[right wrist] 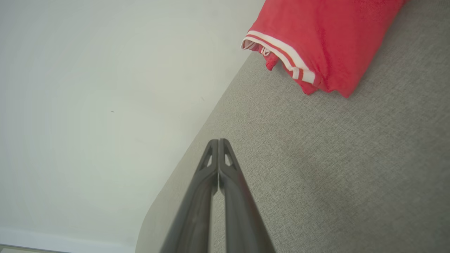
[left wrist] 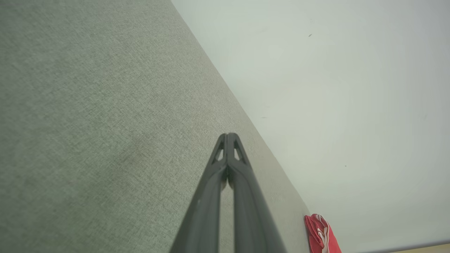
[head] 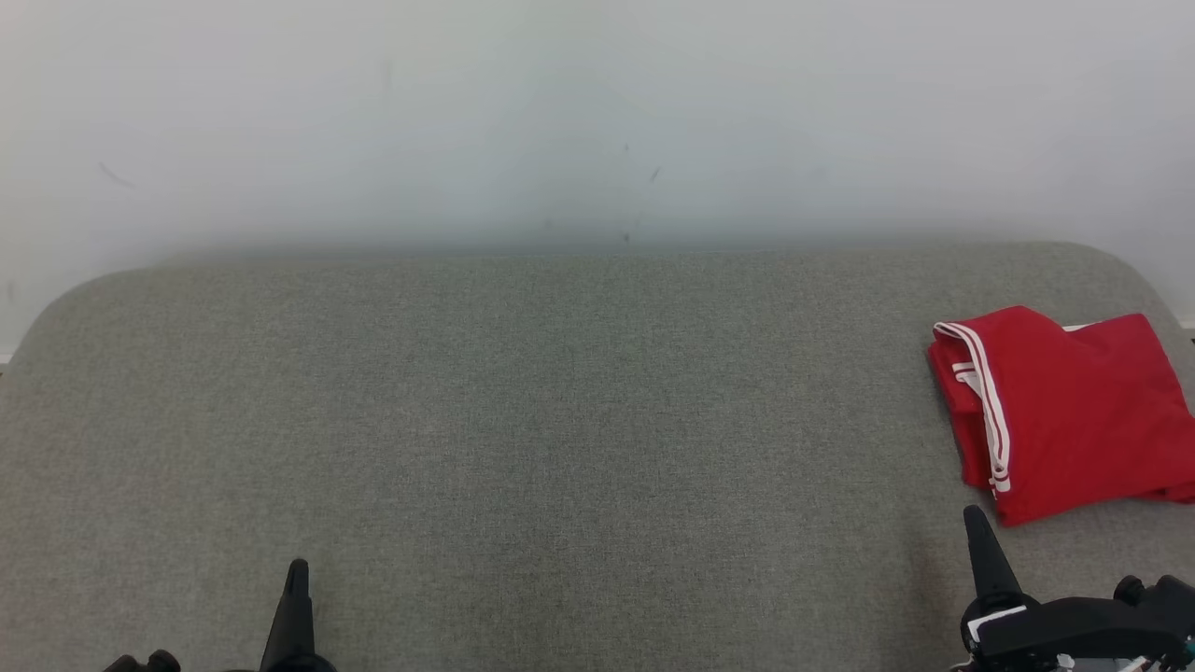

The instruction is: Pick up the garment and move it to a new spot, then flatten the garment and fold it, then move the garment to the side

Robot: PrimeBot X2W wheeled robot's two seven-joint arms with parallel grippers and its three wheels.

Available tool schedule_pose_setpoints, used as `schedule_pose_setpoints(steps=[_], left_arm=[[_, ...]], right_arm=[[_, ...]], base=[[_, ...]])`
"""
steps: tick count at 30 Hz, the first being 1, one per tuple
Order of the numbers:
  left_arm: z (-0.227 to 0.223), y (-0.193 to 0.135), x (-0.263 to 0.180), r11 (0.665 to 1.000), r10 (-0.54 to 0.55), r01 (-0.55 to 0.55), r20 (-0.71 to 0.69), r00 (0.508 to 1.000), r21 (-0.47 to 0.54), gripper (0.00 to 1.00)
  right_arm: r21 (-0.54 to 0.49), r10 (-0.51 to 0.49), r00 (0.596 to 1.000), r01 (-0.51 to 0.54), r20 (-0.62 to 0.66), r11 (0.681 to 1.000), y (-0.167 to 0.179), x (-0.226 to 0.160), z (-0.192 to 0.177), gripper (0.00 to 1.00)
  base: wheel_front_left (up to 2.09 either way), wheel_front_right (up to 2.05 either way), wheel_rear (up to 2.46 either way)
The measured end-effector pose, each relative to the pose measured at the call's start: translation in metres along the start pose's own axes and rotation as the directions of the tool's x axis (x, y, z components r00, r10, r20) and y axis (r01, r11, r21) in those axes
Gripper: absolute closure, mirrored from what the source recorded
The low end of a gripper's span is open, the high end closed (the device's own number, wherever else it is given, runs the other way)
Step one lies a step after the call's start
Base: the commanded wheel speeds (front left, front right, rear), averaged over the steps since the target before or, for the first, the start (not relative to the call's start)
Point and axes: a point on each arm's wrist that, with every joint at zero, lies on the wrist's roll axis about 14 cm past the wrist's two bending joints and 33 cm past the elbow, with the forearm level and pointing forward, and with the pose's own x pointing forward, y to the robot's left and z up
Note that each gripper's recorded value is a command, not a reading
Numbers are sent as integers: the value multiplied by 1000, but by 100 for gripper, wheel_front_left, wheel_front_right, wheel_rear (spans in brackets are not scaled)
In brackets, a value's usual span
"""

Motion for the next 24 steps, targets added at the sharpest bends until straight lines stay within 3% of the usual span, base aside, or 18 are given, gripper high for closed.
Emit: schedule_pose_setpoints(steps=[24], left_arm=[[2, -10, 14, 973, -23, 19, -14, 1000, -228, 100]], right_arm=[[244, 18, 999, -25, 30, 969, 3, 4, 12, 100]], base=[[0, 0, 0]])
